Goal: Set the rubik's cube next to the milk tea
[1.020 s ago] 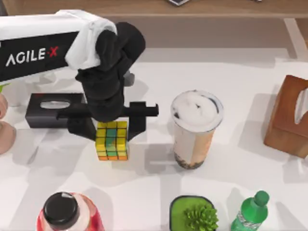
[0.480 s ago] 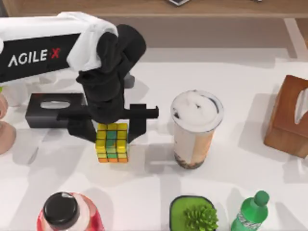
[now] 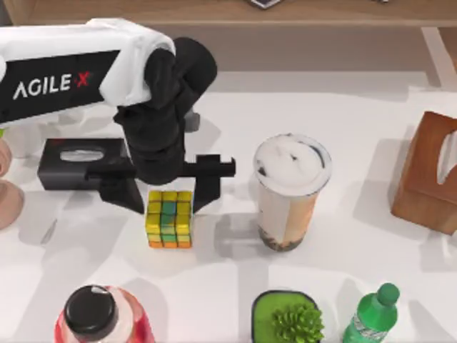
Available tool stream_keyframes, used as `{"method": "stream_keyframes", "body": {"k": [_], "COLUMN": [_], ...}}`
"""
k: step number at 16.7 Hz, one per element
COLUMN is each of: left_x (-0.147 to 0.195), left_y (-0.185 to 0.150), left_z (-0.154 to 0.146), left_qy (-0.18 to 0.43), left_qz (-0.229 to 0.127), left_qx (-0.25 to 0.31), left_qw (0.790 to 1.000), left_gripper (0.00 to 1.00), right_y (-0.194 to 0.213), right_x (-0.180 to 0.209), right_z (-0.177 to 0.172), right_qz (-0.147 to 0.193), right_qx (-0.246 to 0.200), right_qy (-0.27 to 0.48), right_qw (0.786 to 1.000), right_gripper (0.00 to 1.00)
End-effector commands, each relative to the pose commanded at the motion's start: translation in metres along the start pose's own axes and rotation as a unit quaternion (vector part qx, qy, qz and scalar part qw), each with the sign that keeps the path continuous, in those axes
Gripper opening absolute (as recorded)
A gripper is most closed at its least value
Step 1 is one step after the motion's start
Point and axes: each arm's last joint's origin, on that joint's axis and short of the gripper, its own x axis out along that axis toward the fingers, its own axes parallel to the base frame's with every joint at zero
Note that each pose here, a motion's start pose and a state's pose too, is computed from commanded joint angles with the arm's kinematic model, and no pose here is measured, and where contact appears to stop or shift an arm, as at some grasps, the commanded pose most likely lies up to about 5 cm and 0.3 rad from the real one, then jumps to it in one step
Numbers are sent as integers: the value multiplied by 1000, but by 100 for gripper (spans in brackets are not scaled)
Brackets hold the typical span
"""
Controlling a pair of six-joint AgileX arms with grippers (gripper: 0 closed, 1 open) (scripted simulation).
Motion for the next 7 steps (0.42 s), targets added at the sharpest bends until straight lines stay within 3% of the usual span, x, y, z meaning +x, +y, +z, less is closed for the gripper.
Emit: {"method": "stream_keyframes", "body": {"k": [2, 7], "left_x": [0, 0], "left_y": [0, 0], "left_z": [0, 0], "left_qy": [0, 0], "left_qz": [0, 0], "left_qx": [0, 0], "left_qw": [1000, 1000], "left_gripper": [100, 100], "right_y": [0, 0], "right_x": [0, 0], "right_z": [0, 0], "right_qz": [0, 0], "right_qx": [0, 0], "right_qy": [0, 0], "right_qw": [1000, 1000], "right_gripper": [100, 100]}}
